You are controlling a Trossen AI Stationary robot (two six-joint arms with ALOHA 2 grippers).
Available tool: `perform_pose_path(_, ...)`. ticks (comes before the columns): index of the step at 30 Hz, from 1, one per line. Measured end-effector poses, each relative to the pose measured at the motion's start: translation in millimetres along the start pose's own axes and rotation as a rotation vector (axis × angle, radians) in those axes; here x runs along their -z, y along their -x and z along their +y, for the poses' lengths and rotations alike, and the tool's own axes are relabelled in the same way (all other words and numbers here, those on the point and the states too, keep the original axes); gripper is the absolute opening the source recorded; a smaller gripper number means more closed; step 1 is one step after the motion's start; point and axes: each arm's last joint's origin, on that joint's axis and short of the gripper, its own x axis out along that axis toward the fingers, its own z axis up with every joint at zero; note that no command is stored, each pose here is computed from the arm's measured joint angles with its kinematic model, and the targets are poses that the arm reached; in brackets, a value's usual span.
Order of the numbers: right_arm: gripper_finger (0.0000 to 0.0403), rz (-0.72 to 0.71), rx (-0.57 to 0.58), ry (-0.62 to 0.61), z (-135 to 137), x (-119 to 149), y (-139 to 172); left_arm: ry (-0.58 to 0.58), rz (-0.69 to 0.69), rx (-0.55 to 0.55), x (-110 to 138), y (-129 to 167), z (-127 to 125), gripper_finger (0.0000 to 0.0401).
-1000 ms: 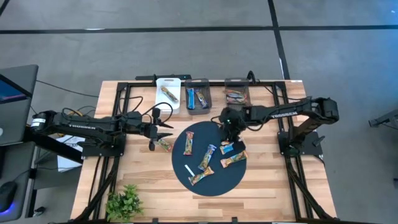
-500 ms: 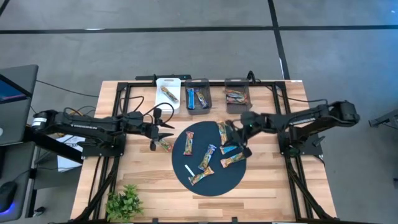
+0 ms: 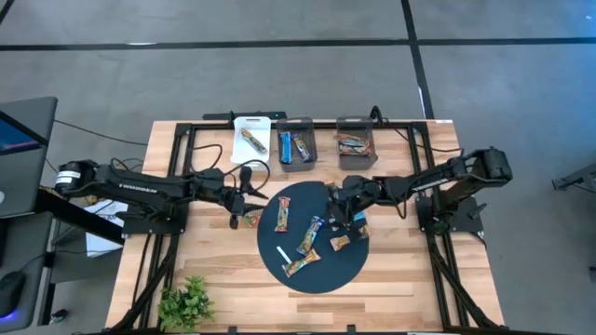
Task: Pick and place Granola Bars by type
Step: Put the orange granola bar into the white bin
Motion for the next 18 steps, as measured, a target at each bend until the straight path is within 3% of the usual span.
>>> perform_pose_path(4, 0.0111, 0.124, 0.158, -0.013, -5.3, -1.5, 9.9, 0.005, -0.064, 0.126, -7.1, -15.2, 2.7, 0.0127)
perform_pose_path(7, 0.0116, 0.203, 0.264, -0.010, -6.4, -3.6, 20.2, 0.026, -0.037, 0.182, -11.2, -35.0, 4.8, 0.0127)
perform_pose_path(13, 0.0116, 0.333, 0.369, -0.086, -7.5, -1.6, 43.4, 0.047, 0.145, 0.254, -10.6, -85.1, 8.3, 0.0127)
perform_pose_path(18, 0.0116, 0.333, 0.384, -0.115, -4.9, 2.0, 53.4, 0.043, 0.397, 0.309, -9.2, -112.1, 15.3, 0.0127)
